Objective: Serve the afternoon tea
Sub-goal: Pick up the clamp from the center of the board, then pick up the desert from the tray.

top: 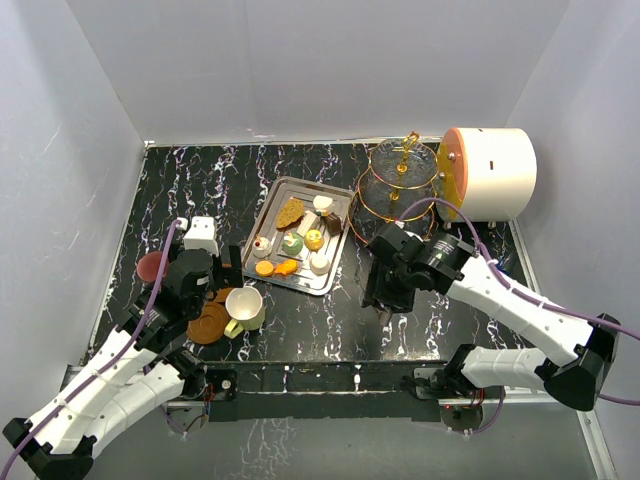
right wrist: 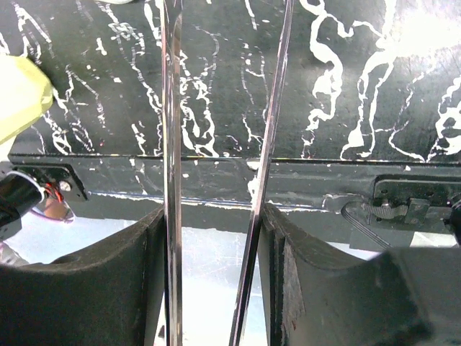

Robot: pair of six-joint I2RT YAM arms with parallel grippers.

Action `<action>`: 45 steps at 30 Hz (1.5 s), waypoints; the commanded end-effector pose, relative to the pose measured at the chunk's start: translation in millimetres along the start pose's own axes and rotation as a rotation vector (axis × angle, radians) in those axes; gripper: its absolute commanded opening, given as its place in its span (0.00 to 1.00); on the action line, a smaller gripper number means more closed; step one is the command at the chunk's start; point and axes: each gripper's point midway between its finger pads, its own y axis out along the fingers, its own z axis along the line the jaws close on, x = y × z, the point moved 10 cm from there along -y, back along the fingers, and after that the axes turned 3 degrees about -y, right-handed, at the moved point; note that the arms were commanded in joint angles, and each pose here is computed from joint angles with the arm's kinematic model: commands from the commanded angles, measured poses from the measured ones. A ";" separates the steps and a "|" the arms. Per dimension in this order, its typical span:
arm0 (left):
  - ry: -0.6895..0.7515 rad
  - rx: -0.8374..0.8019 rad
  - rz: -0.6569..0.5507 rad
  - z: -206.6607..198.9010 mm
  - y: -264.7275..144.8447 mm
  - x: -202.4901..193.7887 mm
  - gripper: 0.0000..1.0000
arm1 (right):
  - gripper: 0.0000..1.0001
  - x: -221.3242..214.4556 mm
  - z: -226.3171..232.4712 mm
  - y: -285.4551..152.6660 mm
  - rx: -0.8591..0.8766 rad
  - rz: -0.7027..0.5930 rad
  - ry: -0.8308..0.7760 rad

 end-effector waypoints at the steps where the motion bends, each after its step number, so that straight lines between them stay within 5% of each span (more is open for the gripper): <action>1: -0.013 0.005 -0.023 0.3 -2.0 7.3 0.99 | 0.46 8.4 19.7 -19.5 0.061 -0.103 -0.131; 18: -0.010 0.027 -0.027 1.3 -0.6 7.6 0.99 | 0.51 35.6 52.4 -13.9 0.174 -0.501 -0.598; 35: 0.000 0.036 -0.013 0.3 2.3 6.1 0.99 | 0.44 26.3 55.2 38.9 0.095 -0.305 -0.706; 45: 0.006 0.037 -0.003 -0.7 4.1 5.2 0.99 | 0.41 64.8 54.7 36.9 0.088 -0.352 -0.565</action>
